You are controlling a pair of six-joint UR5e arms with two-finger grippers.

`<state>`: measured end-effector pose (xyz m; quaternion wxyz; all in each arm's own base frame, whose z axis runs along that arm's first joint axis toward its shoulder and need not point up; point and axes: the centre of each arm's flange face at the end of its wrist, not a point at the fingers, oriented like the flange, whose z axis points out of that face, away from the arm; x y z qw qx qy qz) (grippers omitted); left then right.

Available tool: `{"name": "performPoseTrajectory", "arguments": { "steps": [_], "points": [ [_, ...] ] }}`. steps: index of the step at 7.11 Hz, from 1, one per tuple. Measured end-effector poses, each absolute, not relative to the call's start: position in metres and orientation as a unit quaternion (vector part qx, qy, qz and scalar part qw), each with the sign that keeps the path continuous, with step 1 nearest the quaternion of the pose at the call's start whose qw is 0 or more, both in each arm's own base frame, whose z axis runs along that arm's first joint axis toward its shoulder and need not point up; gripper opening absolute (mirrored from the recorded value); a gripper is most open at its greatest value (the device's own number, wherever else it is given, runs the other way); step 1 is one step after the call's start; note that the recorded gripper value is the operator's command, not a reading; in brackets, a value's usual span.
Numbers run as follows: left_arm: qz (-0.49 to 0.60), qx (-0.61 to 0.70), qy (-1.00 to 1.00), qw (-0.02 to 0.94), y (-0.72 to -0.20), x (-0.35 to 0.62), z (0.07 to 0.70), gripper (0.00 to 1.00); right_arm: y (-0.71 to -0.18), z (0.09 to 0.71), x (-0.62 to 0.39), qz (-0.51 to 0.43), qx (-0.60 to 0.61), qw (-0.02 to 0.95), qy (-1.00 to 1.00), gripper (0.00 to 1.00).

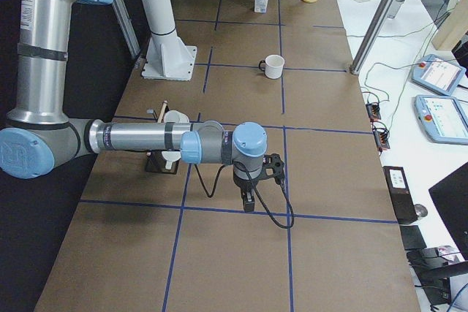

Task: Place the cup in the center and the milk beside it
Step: 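Reach the left gripper to the milk carton and grasp its top, then carry the milk carton with the left gripper and set it beside the mug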

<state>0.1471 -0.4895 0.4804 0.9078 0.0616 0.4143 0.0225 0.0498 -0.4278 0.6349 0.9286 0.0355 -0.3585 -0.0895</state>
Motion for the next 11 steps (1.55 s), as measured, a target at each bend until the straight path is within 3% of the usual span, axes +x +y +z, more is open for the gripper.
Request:
{"name": "performPoseTrajectory", "arguments": {
  "steps": [1, 2, 4, 8, 11],
  "points": [
    [0.025, 0.057, 0.412, 0.909, -0.487, 0.153, 0.484, 0.89, -0.428, 0.635, 0.050, -0.090, 0.036, 0.929, -0.358, 1.00],
    [0.027, 0.056, 0.407, 0.911, -0.485, 0.157, 0.488, 0.62, -0.428, 0.635, 0.050, -0.090, 0.036, 0.929, -0.358, 1.00],
    [0.028, 0.056, 0.400, 0.914, -0.484, 0.160, 0.491, 0.44, -0.427, 0.635, 0.050, -0.089, 0.035, 0.929, -0.358, 1.00],
    [0.029, 0.067, 0.400, 0.914, -0.498, 0.167, 0.459, 0.41, -0.427, 0.636, 0.050, -0.089, 0.035, 0.929, -0.359, 1.00],
    [0.020, 0.044, 0.394, 0.918, -0.545, 0.205, 0.330, 0.42, -0.426, 0.635, 0.050, -0.089, 0.035, 0.928, -0.359, 1.00]
  ]
}}
